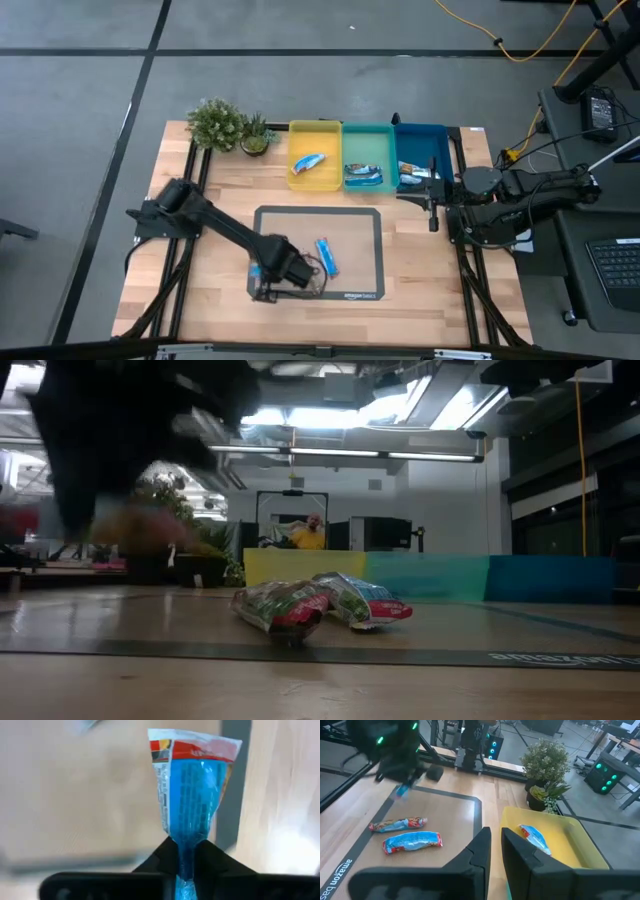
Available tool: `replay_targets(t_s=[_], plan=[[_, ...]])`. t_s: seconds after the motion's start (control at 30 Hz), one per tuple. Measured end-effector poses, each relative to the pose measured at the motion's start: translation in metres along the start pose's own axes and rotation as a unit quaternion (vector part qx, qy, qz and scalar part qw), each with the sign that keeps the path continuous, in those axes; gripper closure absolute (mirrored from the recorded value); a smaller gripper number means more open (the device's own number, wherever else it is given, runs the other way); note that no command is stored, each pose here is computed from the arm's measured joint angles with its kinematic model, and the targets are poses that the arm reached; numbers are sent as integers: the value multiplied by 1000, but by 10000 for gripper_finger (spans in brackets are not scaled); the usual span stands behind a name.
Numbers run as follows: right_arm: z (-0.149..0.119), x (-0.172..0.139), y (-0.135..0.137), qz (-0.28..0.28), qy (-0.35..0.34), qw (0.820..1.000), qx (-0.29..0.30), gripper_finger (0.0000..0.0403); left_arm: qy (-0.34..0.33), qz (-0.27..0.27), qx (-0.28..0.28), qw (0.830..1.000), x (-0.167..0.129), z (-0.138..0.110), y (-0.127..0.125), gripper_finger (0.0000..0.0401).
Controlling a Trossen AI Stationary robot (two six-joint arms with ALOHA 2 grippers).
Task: Pick and place Granola Bars by type
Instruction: Put the red granola bar into the yellow bin
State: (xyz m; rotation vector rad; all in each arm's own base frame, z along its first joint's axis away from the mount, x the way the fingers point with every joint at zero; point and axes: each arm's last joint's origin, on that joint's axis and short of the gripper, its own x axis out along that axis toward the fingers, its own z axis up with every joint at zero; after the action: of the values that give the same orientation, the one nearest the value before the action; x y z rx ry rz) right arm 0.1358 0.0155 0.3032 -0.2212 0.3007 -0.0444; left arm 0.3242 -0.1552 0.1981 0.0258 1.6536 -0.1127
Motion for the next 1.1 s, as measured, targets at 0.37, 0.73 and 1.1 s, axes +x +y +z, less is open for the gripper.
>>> replay_targets(t_s=[0.37, 0.73, 1.1], plan=[[-1, 0, 0, 1, 6, 1000, -3, 354, -229, 42, -145, 962, -137, -57, 55, 383], [-1, 0, 0, 0, 6, 1000, -1, 354, -320, 85, -196, 923, -171, -51, 147, 391], [0, 0, 0, -1, 3, 1000, 2, 354, -369, 117, -208, 898, -194, -65, 235, 392]])
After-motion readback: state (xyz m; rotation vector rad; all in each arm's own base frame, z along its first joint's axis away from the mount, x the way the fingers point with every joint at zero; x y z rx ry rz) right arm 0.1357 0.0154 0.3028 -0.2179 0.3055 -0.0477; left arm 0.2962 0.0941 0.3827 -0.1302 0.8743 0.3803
